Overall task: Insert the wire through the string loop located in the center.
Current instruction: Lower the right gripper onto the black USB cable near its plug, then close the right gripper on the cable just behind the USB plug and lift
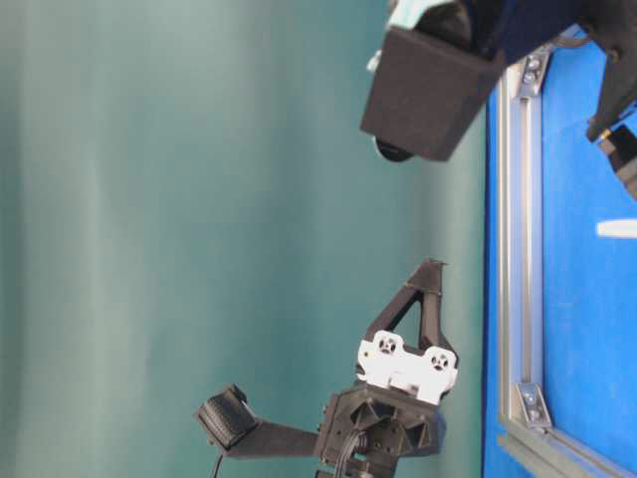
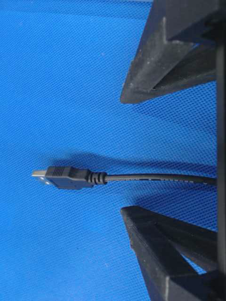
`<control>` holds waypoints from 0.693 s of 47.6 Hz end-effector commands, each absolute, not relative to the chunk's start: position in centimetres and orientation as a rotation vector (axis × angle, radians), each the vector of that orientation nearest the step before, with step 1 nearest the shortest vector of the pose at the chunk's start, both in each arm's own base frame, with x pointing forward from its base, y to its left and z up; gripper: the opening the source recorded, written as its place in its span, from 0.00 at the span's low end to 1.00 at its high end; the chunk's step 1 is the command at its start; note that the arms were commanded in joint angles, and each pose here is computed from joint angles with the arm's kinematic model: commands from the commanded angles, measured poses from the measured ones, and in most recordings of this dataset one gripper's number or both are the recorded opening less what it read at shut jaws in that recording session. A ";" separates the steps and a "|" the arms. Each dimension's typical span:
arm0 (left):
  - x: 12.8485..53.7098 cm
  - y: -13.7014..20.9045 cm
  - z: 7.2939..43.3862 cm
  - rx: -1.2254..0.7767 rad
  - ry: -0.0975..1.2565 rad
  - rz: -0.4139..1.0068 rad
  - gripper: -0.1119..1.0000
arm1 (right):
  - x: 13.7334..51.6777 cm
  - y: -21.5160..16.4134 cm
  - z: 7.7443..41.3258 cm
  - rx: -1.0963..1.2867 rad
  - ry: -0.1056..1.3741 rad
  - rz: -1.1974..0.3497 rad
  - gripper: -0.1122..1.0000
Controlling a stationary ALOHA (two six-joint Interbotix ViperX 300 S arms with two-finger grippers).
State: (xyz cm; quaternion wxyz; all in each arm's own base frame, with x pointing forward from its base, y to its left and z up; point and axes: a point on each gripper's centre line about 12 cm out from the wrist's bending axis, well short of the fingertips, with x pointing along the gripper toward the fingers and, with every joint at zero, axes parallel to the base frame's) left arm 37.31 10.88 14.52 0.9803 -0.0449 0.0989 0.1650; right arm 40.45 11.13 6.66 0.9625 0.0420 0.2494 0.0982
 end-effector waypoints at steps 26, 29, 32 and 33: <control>37.5 10.9 16.0 -0.083 0.155 0.330 0.10 | 40.9 11.2 7.9 0.086 0.457 0.202 0.08; 37.5 10.9 16.1 -0.084 0.153 0.330 0.10 | 40.8 11.1 7.8 0.086 0.460 0.200 0.08; 37.5 10.9 16.1 -0.084 0.153 0.330 0.10 | 40.8 11.1 7.9 0.085 0.459 0.201 0.08; 37.5 10.9 16.1 -0.084 0.153 0.329 0.10 | 40.9 11.1 8.0 0.087 0.456 0.201 0.08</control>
